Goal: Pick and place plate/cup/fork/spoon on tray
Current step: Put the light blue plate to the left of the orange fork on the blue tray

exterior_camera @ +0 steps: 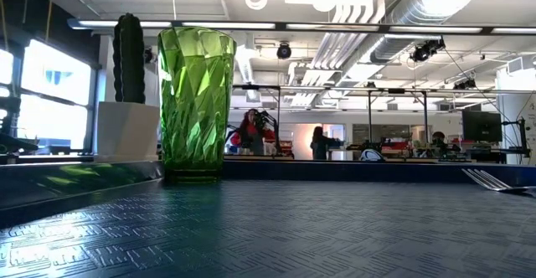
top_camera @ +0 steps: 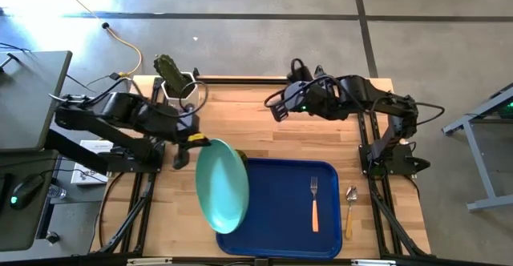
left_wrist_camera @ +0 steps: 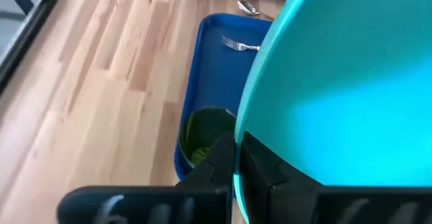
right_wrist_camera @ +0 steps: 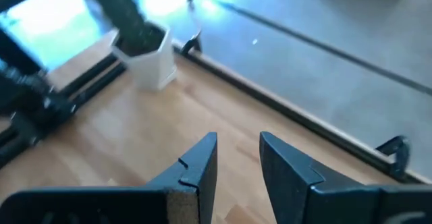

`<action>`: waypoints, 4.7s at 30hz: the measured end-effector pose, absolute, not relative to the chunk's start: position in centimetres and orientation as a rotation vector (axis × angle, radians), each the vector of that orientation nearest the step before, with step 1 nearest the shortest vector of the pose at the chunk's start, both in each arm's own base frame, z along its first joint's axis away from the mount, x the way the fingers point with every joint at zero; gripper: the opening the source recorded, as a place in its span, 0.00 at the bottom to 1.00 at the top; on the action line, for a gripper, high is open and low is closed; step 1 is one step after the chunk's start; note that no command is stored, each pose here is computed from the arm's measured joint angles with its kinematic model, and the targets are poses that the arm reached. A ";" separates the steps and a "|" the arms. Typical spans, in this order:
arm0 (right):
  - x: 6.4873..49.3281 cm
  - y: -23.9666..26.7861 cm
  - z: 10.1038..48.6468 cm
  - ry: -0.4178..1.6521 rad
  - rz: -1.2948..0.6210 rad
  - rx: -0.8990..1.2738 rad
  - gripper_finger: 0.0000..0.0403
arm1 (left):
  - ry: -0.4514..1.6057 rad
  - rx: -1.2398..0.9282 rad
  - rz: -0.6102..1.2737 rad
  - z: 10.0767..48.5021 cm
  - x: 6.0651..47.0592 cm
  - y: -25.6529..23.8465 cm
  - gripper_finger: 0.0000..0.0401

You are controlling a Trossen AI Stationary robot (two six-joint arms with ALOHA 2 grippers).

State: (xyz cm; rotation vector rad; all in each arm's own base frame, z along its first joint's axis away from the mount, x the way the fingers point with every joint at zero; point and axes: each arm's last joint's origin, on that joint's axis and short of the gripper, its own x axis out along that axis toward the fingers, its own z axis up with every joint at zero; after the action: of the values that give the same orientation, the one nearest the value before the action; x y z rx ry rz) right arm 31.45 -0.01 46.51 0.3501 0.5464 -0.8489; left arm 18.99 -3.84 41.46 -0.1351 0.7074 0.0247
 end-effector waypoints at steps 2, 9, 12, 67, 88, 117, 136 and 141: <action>30.9 -0.2 46.9 0.505 -0.892 0.349 0.26 | 0.719 -0.098 0.021 41.6 20.1 -3.9 0.00; 29.7 -0.4 47.8 0.432 -0.958 0.372 0.26 | 0.781 -0.036 0.034 41.0 24.2 -3.9 0.00; 29.5 -0.6 47.9 0.435 -0.964 0.370 0.26 | 0.808 -0.041 0.048 40.4 25.8 -3.9 0.00; 28.5 -3.9 46.6 0.842 -0.752 0.123 0.26 | 0.885 -0.900 0.633 30.5 33.9 -12.9 0.00; 28.4 -3.9 46.6 0.824 -0.785 0.191 0.26 | 0.910 -1.024 0.701 29.1 32.4 -17.2 0.00; 28.3 -3.6 46.3 0.900 -0.673 0.193 0.26 | 1.058 -1.094 0.948 20.4 35.5 -19.2 0.00; 28.3 -3.5 46.3 0.912 -0.640 0.192 0.26 | 1.123 -1.071 0.983 20.3 35.6 -18.0 0.01; 28.3 -3.5 46.3 0.913 -0.640 0.191 0.26 | 1.125 -1.068 0.988 19.9 35.6 -17.6 0.02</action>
State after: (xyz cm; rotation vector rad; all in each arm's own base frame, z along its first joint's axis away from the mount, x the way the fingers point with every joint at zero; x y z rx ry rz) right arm 28.32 -3.54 46.27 0.1912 0.9126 -0.6398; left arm 35.62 -17.64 19.86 -1.0684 1.1249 0.9882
